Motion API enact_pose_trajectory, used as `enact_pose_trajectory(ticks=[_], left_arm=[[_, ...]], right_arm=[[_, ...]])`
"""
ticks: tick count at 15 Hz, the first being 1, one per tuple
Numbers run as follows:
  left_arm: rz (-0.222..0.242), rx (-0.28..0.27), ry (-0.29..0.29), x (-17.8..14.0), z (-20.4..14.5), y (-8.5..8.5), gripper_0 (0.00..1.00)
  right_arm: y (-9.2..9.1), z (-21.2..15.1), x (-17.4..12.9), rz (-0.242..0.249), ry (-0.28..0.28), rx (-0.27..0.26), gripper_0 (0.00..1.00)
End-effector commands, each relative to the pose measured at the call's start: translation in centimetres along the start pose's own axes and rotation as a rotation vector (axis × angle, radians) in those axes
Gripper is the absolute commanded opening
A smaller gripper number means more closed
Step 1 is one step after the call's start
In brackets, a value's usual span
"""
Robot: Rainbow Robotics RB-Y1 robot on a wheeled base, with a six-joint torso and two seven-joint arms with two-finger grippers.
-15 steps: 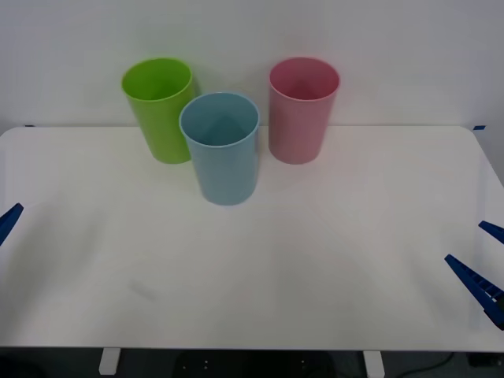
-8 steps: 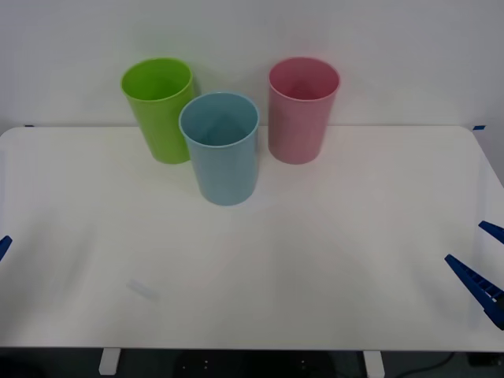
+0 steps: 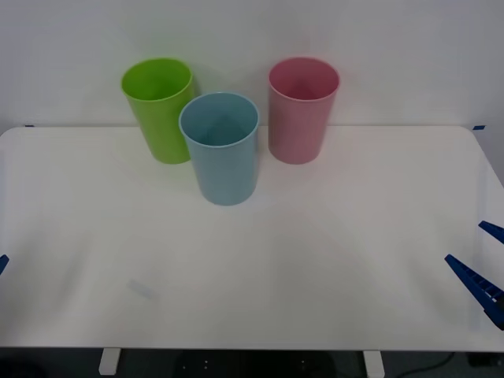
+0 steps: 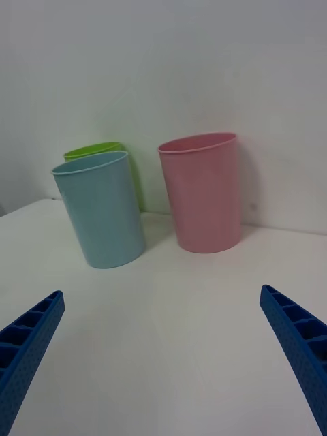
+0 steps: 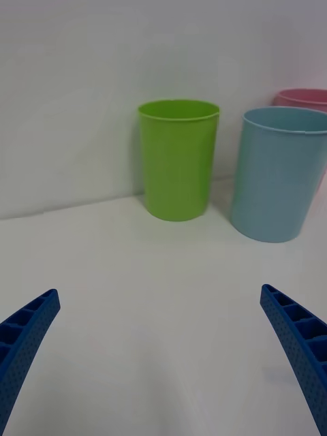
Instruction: Grasp the object on the table and drop it into the matching bin: aluminum can to the light blue bin, PET bottle to the pink bin.
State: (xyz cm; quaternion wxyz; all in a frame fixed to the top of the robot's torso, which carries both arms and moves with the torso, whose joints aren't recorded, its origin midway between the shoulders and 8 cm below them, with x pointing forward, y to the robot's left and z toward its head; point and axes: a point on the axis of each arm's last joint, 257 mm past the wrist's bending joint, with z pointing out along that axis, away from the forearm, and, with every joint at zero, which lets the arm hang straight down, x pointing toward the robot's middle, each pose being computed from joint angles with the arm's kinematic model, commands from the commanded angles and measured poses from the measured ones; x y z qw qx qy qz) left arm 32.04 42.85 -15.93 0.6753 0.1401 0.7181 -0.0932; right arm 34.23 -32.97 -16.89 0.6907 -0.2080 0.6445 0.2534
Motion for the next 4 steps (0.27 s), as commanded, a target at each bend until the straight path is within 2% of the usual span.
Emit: enact_pose_trajectory(ticks=[1, 4], left_arm=[[-0.004, -0.019, 0.013, 0.49, -0.45, 0.4, 1.0], [-0.004, -0.019, 0.013, 0.49, -0.45, 0.4, 1.0]], right_arm=[[0.0, 0.0, 0.0, 0.0, 0.0, 0.0, 1.0], [0.0, 0.0, 0.0, 0.0, 0.0, 0.0, 1.0]])
